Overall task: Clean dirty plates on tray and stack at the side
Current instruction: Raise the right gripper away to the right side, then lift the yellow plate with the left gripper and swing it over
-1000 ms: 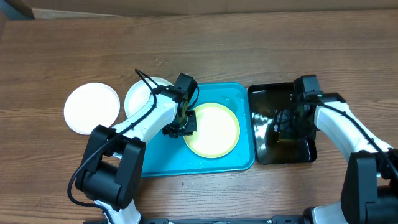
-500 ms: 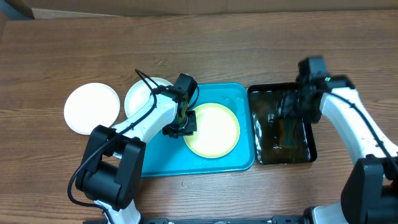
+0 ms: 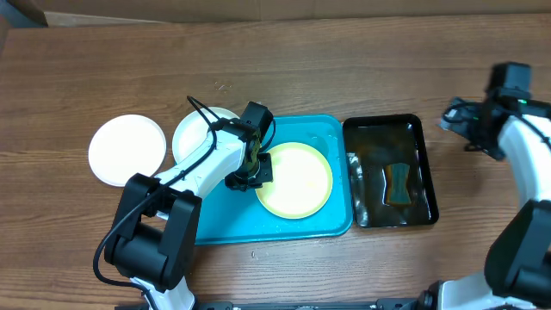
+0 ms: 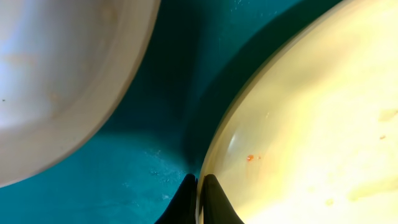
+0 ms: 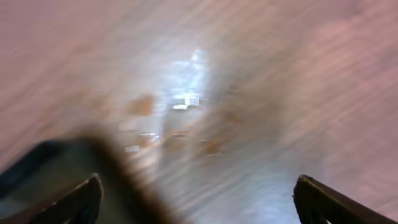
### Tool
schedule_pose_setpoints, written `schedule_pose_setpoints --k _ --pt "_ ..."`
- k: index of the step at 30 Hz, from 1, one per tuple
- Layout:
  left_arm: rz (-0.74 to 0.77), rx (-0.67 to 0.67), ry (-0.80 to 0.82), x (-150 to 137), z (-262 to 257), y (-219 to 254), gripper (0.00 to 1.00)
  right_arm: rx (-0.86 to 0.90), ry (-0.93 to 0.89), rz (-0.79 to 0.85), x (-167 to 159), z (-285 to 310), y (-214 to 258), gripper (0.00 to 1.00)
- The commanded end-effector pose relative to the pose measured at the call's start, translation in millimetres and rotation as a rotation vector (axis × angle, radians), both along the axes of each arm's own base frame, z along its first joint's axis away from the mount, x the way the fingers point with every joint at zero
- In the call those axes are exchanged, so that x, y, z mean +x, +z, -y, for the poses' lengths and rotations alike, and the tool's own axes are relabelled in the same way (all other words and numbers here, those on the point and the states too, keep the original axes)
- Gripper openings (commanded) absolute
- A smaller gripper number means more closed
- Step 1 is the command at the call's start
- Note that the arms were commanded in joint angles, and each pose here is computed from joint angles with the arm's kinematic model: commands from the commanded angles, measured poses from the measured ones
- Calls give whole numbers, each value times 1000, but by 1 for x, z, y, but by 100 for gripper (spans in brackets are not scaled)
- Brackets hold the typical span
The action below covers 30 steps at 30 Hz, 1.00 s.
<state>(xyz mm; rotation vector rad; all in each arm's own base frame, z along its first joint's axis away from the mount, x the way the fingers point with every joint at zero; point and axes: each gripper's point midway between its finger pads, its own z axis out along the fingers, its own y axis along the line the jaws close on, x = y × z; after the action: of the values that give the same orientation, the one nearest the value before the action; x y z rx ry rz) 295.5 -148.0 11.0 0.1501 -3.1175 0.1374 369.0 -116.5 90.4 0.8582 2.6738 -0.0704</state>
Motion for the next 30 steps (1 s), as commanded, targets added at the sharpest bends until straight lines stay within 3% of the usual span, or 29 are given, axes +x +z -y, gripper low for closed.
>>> schedule_pose_setpoints --k 1,10,20,30 --pt "15 -26 -17 3 5 12 4 21 -51 -27 -8 16 -9 100" --pt "59 -25 -52 23 -11 48 4 22 -73 -26 -11 24 -9 100" --pt "248 34 -41 63 -27 118 4 22 -73 -26 -11 24 -9 100" --pt "527 103 -99 101 6 201 4 22 -73 -26 -11 24 -9 100"
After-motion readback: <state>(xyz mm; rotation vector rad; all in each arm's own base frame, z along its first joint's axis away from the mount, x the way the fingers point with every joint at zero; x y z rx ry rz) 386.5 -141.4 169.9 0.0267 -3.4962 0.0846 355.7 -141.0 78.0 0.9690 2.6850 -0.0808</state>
